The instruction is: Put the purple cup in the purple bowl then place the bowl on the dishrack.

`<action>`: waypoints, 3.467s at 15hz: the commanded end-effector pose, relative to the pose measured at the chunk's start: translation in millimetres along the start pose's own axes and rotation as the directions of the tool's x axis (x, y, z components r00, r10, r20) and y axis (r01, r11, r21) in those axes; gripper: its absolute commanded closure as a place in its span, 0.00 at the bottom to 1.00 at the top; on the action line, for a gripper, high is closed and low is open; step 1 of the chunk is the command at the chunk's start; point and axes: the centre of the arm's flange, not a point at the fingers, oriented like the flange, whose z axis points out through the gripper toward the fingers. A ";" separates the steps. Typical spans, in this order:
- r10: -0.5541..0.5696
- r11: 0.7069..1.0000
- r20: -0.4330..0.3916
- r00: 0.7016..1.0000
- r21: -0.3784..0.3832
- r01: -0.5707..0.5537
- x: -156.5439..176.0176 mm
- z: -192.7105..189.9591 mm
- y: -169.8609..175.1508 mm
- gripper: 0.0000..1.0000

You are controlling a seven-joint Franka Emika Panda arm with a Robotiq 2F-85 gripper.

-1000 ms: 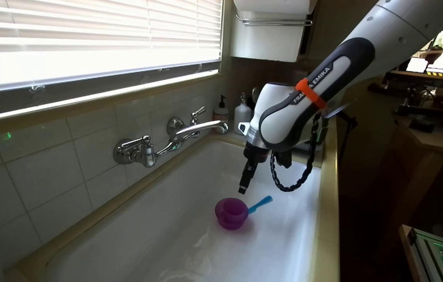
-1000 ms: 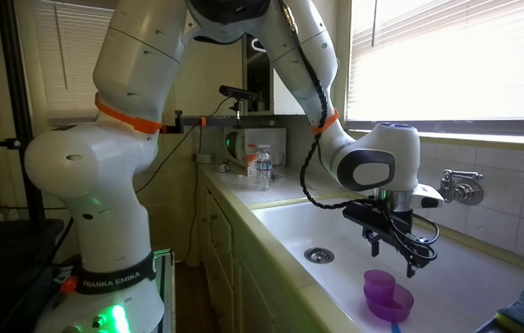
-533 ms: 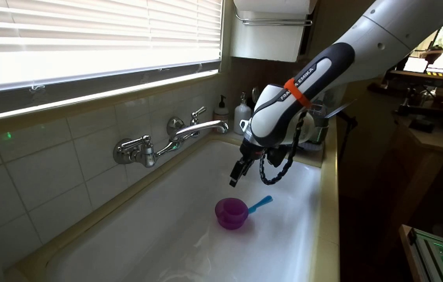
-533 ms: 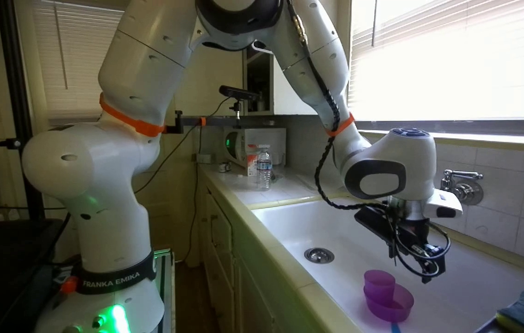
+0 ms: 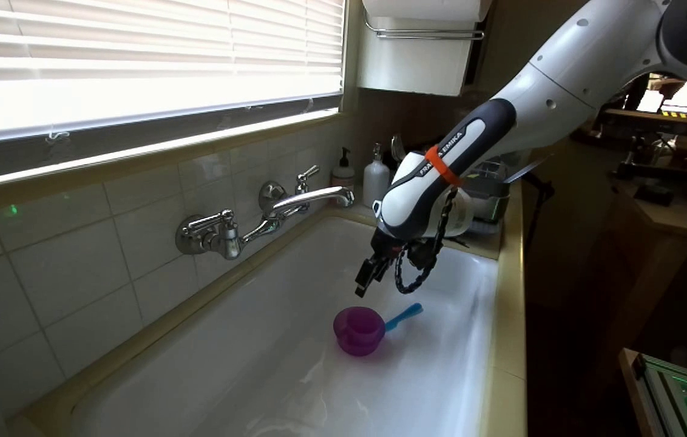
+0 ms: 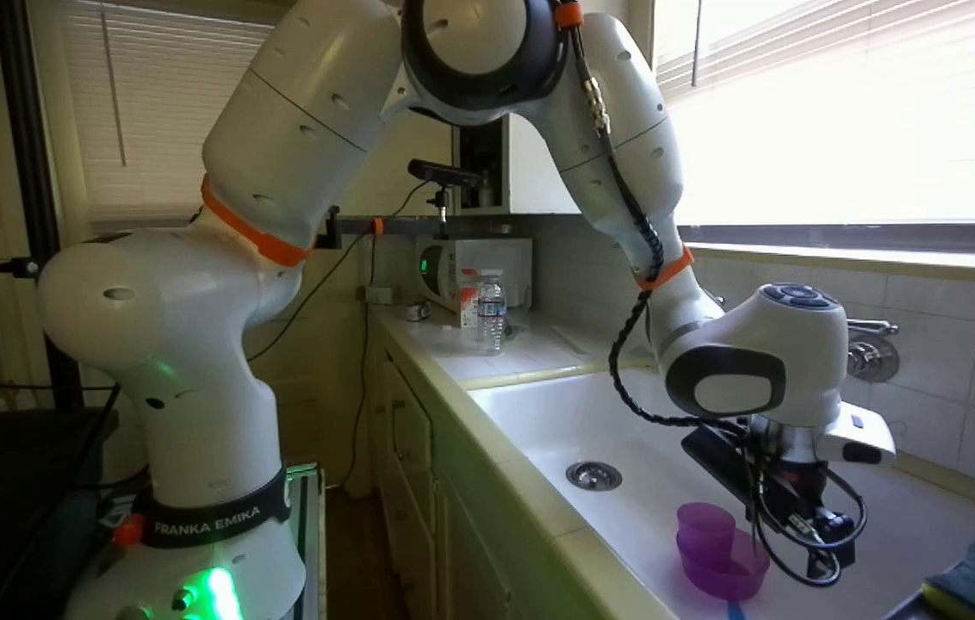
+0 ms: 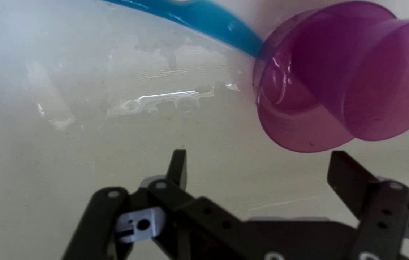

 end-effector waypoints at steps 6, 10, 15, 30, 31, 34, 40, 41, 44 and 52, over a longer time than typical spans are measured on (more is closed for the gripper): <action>-0.013 1.000 0.102 0.995 0.012 0.012 -5.1 40.6 18.8 0.00; -0.037 0.999 0.143 0.989 -0.005 0.038 -9.9 54.3 24.3 0.00; -0.045 0.999 0.128 0.991 -0.002 0.046 -9.0 69.0 25.5 0.25; -0.021 0.999 0.082 0.996 0.026 0.019 4.3 86.6 19.5 1.00; -0.019 0.999 0.074 0.997 0.033 0.017 5.4 86.2 19.4 0.99; -0.011 0.999 0.061 0.998 0.049 0.008 6.6 87.9 20.2 0.99; -0.017 0.995 0.024 1.000 0.094 0.015 7.5 73.3 14.4 0.99; -0.020 0.995 0.021 1.000 0.102 0.018 7.5 68.4 13.1 0.99; -0.038 0.993 0.017 0.999 0.112 0.036 8.1 55.5 12.5 0.99; -0.138 0.982 0.018 0.990 0.134 0.135 5.5 -1.1 4.9 0.99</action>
